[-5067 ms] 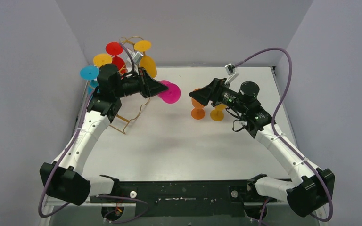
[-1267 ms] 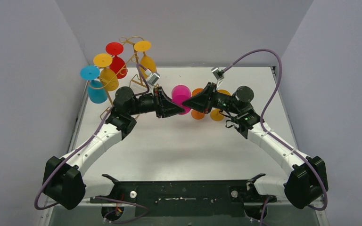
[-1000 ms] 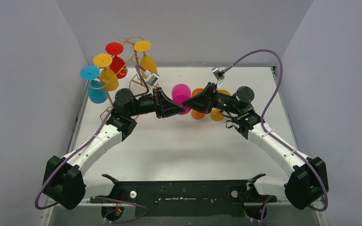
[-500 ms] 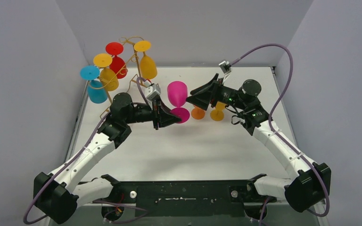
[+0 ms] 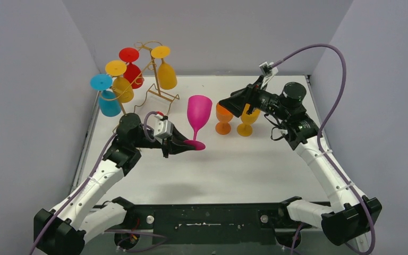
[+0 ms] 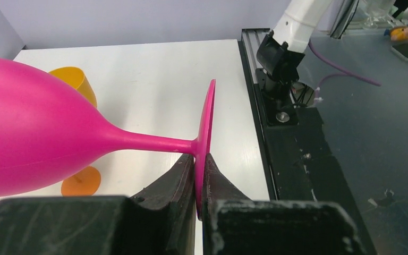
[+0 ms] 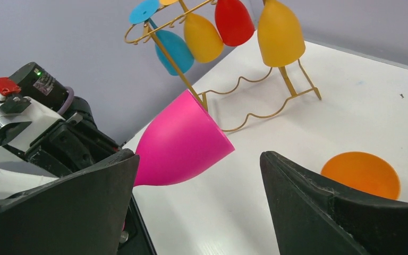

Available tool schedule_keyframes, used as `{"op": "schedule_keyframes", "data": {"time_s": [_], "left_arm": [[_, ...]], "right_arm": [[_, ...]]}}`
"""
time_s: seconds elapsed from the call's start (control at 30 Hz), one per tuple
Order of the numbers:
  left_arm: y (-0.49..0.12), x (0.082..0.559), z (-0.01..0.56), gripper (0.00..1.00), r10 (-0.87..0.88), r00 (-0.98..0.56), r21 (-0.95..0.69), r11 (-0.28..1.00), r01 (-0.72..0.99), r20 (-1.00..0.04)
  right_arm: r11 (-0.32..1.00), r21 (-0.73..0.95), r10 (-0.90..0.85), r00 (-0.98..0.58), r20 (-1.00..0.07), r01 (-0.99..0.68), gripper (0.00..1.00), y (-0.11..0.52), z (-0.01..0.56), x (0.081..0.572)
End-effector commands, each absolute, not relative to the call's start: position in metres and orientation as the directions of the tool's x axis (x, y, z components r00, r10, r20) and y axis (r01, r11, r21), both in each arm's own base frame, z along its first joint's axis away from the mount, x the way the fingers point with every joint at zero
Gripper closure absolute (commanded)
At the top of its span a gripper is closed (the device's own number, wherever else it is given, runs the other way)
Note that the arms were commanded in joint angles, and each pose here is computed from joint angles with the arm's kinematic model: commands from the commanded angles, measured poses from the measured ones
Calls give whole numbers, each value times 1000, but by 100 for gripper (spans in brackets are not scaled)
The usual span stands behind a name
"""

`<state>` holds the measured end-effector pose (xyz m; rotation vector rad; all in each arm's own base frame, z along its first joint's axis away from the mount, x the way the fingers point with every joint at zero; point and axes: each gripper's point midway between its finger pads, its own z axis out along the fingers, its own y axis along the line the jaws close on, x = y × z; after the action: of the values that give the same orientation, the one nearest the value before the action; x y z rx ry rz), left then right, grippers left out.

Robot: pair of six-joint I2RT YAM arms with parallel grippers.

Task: Take the wine glass off the wine glass rack
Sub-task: Place the wine glass at the center of the board.

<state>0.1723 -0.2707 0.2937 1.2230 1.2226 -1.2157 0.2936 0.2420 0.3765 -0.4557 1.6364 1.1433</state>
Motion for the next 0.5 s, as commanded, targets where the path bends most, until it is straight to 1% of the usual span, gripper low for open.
{"op": "schedule_keyframes", "data": {"time_s": [0.0,0.1,0.2,0.27,0.33,0.4,0.47], "left_arm": [[-257,156,299,100,-26,119,121,-132,984,-993],[-247,159,298,100,-31,126,130,-146,981,-991],[-236,157,296,100,-35,139,143,-182,973,-990],[-233,153,294,100,-35,134,138,-211,968,-990],[-231,148,293,100,-35,126,130,-243,961,-991],[-230,141,293,100,-37,118,123,-292,949,-992],[-230,138,294,100,-34,107,112,-306,945,-994]], "right_arm": [[448,401,187,-355,-916,-799,12,240,394,289],[291,469,152,-444,-883,-834,11,241,396,275],[180,545,176,-518,-837,-819,10,233,403,276],[119,599,196,-573,-796,-792,10,229,403,276],[67,637,176,-620,-765,-768,13,232,399,274],[43,661,160,-648,-745,-749,17,237,394,276],[19,662,134,-654,-744,-749,19,245,391,275]]}}
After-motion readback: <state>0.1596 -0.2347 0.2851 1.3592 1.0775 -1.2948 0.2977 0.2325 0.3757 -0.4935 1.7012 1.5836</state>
